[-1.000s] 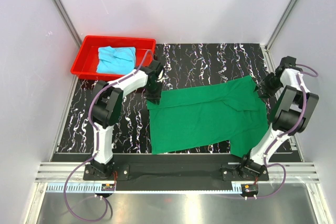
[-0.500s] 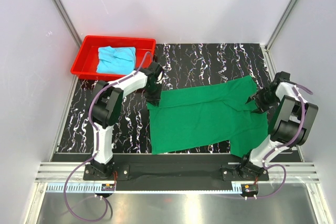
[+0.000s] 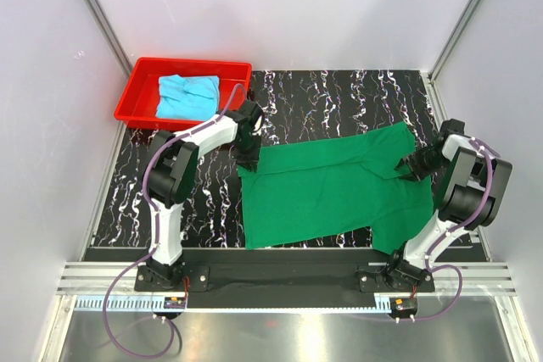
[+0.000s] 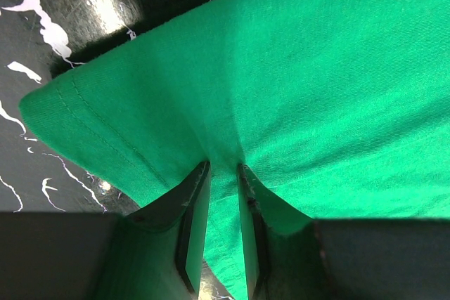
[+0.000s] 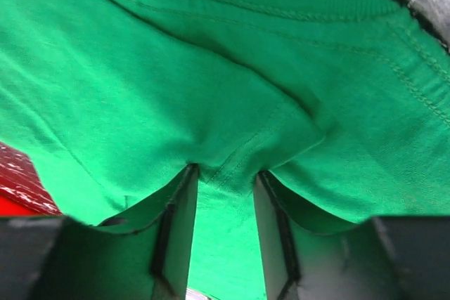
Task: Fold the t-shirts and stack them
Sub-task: Fold the tshirt
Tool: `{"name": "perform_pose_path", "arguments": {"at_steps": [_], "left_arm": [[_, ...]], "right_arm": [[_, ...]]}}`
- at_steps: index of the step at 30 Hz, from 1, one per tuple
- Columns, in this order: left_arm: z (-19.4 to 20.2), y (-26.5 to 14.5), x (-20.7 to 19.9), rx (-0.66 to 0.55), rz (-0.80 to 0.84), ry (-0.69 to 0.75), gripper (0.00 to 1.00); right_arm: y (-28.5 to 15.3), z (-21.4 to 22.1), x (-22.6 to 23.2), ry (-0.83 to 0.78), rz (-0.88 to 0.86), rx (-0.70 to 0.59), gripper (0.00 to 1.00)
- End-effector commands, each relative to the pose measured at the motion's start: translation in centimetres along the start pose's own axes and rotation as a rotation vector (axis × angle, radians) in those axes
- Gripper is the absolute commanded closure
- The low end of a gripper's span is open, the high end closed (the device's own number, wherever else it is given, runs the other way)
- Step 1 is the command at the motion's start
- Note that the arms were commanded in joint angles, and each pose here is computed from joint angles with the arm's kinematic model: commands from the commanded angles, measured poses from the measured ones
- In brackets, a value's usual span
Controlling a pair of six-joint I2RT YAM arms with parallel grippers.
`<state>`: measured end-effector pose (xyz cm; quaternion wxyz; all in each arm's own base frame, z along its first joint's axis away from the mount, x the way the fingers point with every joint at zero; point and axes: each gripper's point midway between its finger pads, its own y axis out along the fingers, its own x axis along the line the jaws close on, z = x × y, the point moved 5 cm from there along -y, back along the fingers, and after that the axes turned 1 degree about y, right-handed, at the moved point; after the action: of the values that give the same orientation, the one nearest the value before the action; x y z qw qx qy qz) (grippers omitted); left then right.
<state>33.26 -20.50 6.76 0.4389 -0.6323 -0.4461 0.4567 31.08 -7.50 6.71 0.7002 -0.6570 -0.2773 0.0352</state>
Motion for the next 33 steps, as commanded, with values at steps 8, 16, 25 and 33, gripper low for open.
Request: {"name": "perform_pose_path", "arguments": {"at_steps": [8, 16, 25, 33], "left_arm": [[-0.3, -0.4, 0.1, -0.021, 0.021, -0.009, 0.72], [-0.5, -0.2, 0.2, -0.018, 0.016, -0.008, 0.73], [-0.5, 0.0, 0.2, -0.013, 0.023, -0.009, 0.73], [-0.3, 0.3, 0.3, 0.000, 0.029, -0.011, 0.73]], "right_arm": [[-1.3, -0.9, 1.8, 0.007, -0.040, -0.015, 0.77], [-2.8, -0.1, 1.8, 0.069, -0.005, 0.018, 1.00], [-4.9, 1.9, 1.3, 0.285, 0.044, 0.046, 1.00], [-5.5, 3.0, 0.5, 0.397, 0.082, 0.042, 1.00]]}}
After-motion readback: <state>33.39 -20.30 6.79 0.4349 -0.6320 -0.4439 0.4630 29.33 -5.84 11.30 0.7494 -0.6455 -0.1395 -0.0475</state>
